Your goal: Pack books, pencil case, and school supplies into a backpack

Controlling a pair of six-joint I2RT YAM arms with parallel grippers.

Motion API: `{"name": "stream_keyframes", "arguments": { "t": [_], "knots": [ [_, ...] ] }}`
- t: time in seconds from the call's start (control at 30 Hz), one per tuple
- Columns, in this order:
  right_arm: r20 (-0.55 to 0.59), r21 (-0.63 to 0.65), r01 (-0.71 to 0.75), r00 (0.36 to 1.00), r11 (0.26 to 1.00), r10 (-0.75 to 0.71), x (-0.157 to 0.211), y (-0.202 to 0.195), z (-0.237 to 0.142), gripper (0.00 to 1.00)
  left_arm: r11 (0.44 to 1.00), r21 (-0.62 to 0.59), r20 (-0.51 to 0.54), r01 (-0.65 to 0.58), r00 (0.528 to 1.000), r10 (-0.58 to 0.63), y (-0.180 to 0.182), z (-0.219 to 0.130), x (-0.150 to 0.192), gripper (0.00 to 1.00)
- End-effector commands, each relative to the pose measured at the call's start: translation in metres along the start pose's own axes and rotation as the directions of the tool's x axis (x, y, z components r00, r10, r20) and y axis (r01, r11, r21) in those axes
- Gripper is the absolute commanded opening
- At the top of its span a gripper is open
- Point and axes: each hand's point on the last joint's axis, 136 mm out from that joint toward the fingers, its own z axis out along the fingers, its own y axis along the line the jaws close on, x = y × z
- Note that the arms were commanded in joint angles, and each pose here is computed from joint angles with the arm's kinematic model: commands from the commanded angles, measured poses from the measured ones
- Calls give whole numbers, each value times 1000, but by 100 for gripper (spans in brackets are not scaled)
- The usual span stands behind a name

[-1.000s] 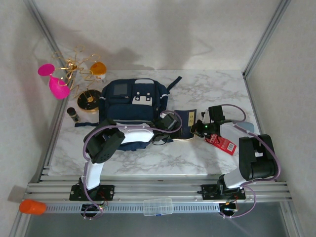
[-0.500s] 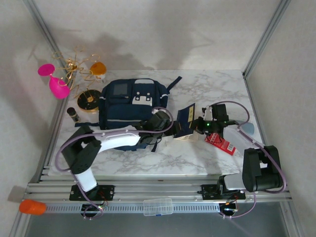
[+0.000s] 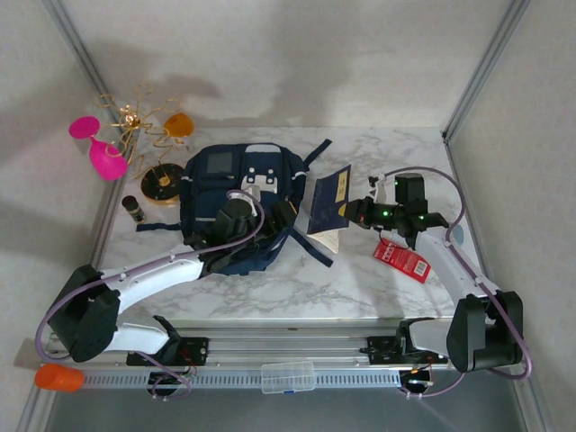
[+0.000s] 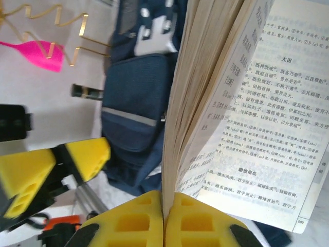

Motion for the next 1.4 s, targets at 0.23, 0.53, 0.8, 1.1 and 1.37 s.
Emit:
{"name": "stream_keyframes", "arguments": {
  "t": [0.23, 0.53, 0.8, 1.1, 1.37],
  "knots": [
    [-79, -331, 72, 991, 941, -103, 9, 99, -8, 0, 952, 302, -44, 52, 998, -41, -52, 0, -2, 88],
    [-50, -428, 128, 985, 895, -165, 13, 127, -23, 0, 961, 256, -50, 106, 994, -96, -43, 7, -1, 84],
    [-77, -437, 110, 984, 893, -159, 21, 120, -10, 0, 892, 422, -114, 161, 986, -124, -79, 1, 5, 69],
    [-109, -313, 82, 987, 946, -122, 28, 82, 8, 0, 908, 400, -65, 125, 992, -109, -81, -6, -4, 25],
    [-132, -212, 45, 988, 976, -75, 32, 56, 15, 21, 904, 413, -39, 109, 994, -102, -88, -10, -12, 0]
  ]
}}
